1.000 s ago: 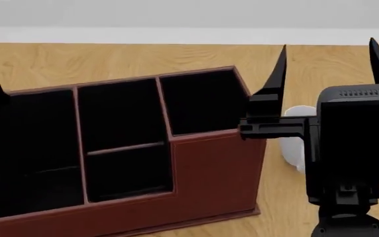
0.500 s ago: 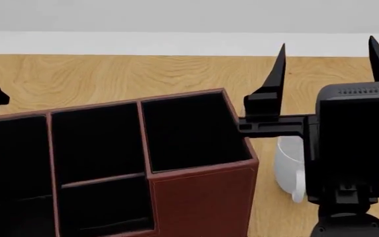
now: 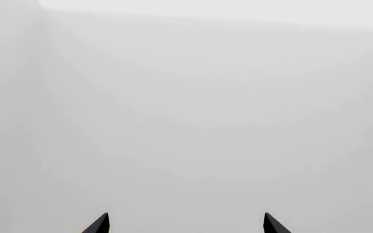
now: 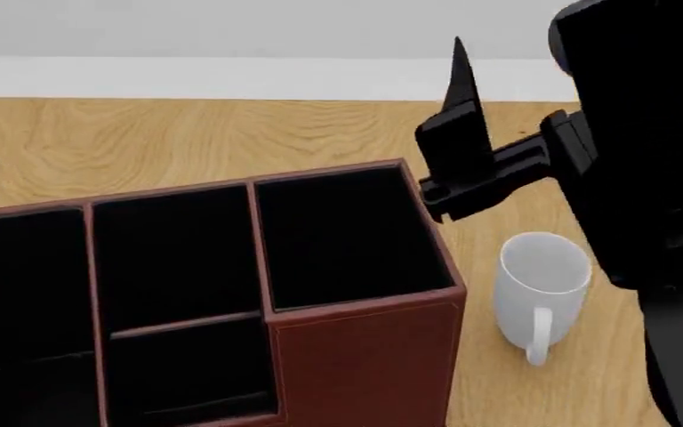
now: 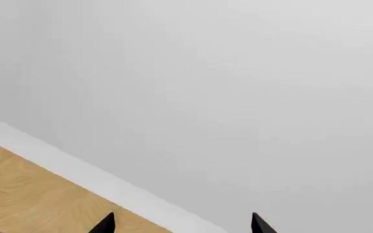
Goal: Pick up the book and place it in the right compartment of the caddy.
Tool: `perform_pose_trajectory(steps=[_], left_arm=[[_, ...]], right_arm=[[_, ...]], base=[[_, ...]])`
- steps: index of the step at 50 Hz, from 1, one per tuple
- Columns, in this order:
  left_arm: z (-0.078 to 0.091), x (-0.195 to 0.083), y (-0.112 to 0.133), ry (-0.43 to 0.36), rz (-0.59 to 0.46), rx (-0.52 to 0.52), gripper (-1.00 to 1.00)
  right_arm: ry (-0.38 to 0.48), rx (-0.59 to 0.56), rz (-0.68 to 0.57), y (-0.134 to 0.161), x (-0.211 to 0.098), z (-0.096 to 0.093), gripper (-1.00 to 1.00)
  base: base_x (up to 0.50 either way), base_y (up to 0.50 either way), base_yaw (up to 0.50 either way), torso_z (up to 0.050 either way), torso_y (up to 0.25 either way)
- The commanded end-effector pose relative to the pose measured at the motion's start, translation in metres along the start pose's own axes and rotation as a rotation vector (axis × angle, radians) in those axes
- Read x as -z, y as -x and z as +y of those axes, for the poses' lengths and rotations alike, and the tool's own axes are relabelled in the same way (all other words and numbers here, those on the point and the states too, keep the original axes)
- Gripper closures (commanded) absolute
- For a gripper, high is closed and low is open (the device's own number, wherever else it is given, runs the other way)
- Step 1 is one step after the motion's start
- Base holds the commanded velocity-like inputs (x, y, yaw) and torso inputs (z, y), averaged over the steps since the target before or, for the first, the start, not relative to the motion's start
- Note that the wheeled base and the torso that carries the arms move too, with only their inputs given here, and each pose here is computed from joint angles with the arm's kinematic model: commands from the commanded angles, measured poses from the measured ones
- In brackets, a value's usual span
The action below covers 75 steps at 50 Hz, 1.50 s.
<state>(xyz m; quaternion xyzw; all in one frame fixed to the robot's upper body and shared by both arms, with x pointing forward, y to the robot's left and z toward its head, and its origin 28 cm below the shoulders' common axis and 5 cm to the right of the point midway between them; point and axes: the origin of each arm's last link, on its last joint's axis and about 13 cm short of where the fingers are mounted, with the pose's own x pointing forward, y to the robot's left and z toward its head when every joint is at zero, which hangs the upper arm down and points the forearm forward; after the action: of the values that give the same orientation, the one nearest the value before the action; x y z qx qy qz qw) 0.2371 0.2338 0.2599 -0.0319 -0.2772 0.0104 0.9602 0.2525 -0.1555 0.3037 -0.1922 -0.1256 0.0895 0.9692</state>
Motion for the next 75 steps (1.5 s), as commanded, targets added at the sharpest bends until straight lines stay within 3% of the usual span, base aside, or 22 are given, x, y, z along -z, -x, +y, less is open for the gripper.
perform_pose_trajectory(steps=[1, 9, 17, 27, 40, 58, 65, 75], left_arm=[[0.000, -0.005, -0.004, 0.011, -0.028, -0.003, -1.00], [0.001, -0.002, -0.009, 0.016, -0.039, 0.001, -1.00], [0.000, -0.003, -0.010, 0.032, -0.050, 0.007, -1.00], [0.001, 0.000, -0.009, 0.034, -0.042, 0.006, -1.00], [0.003, -0.001, -0.010, 0.029, -0.051, -0.002, -1.00], [0.002, 0.004, -0.009, 0.028, -0.035, -0.004, -1.00], [0.003, 0.004, -0.009, 0.017, -0.037, -0.008, -1.00], [0.005, 0.005, -0.009, 0.015, -0.034, -0.012, -1.00]], right_arm=[[0.101, -0.298, 0.237, -0.005, -0.040, -0.035, -1.00], [0.185, -0.430, 0.425, -0.004, -0.064, -0.064, -1.00], [0.205, -0.714, 0.644, 0.009, -0.070, -0.074, -1.00], [0.240, -0.824, 0.876, 0.022, -0.076, -0.090, -1.00], [0.205, -0.910, 1.006, 0.026, -0.049, -0.080, -1.00], [0.145, -1.003, 1.088, 0.033, -0.012, -0.061, -1.00], [0.189, -1.018, 1.152, 0.029, 0.006, -0.055, -1.00], [0.203, -1.088, 1.145, 0.016, 0.022, -0.041, -1.00]], base=[[0.00, 0.00, 0.00, 0.000, 0.000], [0.00, 0.00, 0.00, 0.000, 0.000], [0.00, 0.00, 0.00, 0.000, 0.000], [0.00, 0.00, 0.00, 0.000, 0.000], [0.00, 0.00, 0.00, 0.000, 0.000], [0.00, 0.00, 0.00, 0.000, 0.000], [0.00, 0.00, 0.00, 0.000, 0.000], [0.00, 0.00, 0.00, 0.000, 0.000]])
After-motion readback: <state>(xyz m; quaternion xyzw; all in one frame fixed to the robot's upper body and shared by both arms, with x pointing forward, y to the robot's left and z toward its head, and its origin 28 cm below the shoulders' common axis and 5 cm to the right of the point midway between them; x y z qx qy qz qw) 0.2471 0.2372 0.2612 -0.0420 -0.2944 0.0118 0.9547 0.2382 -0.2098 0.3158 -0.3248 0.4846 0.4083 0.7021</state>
